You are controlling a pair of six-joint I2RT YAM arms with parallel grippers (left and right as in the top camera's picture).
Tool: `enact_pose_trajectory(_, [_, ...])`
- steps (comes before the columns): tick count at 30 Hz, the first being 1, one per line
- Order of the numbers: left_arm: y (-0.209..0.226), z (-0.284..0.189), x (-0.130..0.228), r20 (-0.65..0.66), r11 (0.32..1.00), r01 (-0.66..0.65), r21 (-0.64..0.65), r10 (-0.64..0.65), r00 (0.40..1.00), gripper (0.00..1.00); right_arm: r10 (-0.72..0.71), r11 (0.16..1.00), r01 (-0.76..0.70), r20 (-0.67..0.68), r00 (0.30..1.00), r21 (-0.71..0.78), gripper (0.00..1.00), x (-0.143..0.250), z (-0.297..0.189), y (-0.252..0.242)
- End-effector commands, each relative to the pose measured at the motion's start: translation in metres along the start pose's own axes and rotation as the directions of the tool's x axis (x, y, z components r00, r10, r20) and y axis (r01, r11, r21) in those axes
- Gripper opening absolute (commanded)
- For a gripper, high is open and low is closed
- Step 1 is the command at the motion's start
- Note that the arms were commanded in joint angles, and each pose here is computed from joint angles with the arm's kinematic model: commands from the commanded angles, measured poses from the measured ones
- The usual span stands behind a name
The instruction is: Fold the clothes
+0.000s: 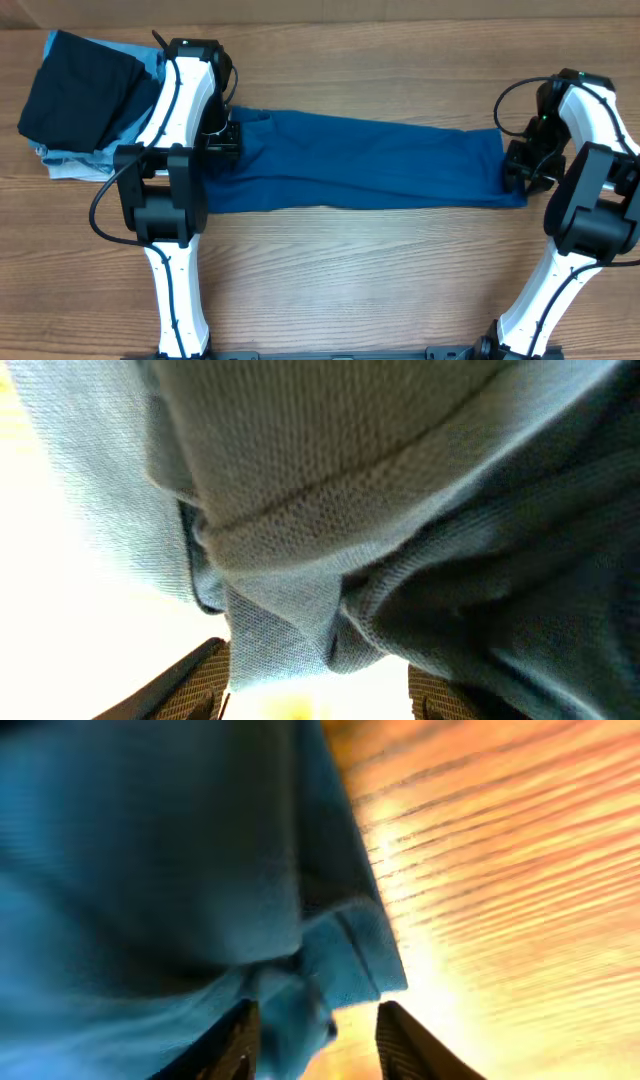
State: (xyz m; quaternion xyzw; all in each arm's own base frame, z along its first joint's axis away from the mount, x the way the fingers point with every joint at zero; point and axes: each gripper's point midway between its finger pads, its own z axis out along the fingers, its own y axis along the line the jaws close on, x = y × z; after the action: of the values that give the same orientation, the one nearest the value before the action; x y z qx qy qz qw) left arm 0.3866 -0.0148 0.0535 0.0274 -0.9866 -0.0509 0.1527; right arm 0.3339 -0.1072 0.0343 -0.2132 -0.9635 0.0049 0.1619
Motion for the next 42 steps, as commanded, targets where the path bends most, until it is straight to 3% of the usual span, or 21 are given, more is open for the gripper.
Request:
enact_pose_trajectory(1, [-0.002, -0.056, -0.017, 0.170, 0.998, 0.018, 0.059, -0.028, 0.985, 0.63, 0.004, 0.997, 0.009, 0.168, 0.986, -0.073, 0.43, -0.023, -0.057, 0.013])
enact_pose_trajectory(5, [-0.007, -0.101, -0.028, 0.303, 0.993, 0.007, 0.114, -0.042, 0.952, 0.62, -0.038, 0.989, 0.071, 0.244, 0.969, -0.128, 0.40, -0.026, -0.092, 0.042])
enact_pose_trajectory(6, [-0.007, -0.100, -0.027, 0.298, 0.993, 0.007, 0.114, -0.041, 0.954, 0.52, -0.056, 0.988, 0.089, 0.249, 0.967, -0.125, 0.35, -0.026, -0.092, 0.049])
enact_pose_trajectory(7, [-0.009, -0.094, -0.025, 0.278, 0.993, 0.005, 0.118, -0.038, 0.960, 0.35, -0.072, 0.987, 0.106, 0.257, 0.964, -0.121, 0.22, -0.027, -0.090, 0.057])
enact_pose_trajectory(8, [-0.012, -0.091, -0.023, 0.263, 0.991, 0.000, 0.131, -0.035, 0.964, 0.09, -0.089, 0.985, 0.123, 0.264, 0.960, -0.117, 0.08, -0.028, -0.089, 0.063])
enact_pose_trajectory(9, [-0.019, -0.087, -0.020, 0.238, 0.986, -0.013, 0.165, -0.027, 0.971, 0.04, -0.111, 0.983, 0.145, 0.270, 0.957, -0.110, 0.04, -0.028, -0.086, 0.071])
enact_pose_trajectory(12, [-0.048, -0.079, -0.006, 0.176, 0.952, -0.101, 0.289, 0.051, 0.983, 0.04, -0.186, 0.973, 0.215, 0.267, 0.946, -0.086, 0.04, -0.026, -0.069, 0.092])
enact_pose_trajectory(19, [-0.086, -0.056, 0.016, 0.102, 0.939, -0.225, 0.261, 0.205, 0.973, 0.04, -0.225, 0.960, 0.258, 0.254, 0.941, -0.107, 0.04, -0.032, -0.023, 0.100])
enact_pose_trajectory(21, [-0.091, -0.051, 0.019, 0.096, 0.947, -0.249, 0.202, 0.234, 0.968, 0.04, -0.233, 0.952, 0.277, 0.276, 0.932, -0.130, 0.04, -0.036, -0.022, 0.106])
enact_pose_trajectory(32, [-0.070, -0.022, -0.006, 0.128, 0.983, -0.179, 0.028, 0.174, 0.976, 0.04, -0.233, 0.950, 0.282, 0.297, 0.926, -0.135, 0.04, -0.041, -0.024, 0.109])
enact_pose_trajectory(39, [-0.029, -0.028, -0.044, 0.258, 0.990, -0.063, -0.128, 0.094, 0.961, 0.04, -0.233, 0.950, 0.282, 0.295, 0.927, -0.134, 0.04, -0.040, -0.023, 0.109])
enact_pose_trajectory(42, [-0.005, -0.029, -0.054, 0.283, 0.994, 0.000, -0.114, 0.032, 0.958, 0.04, -0.233, 0.950, 0.282, 0.296, 0.926, -0.134, 0.04, -0.041, -0.024, 0.109])
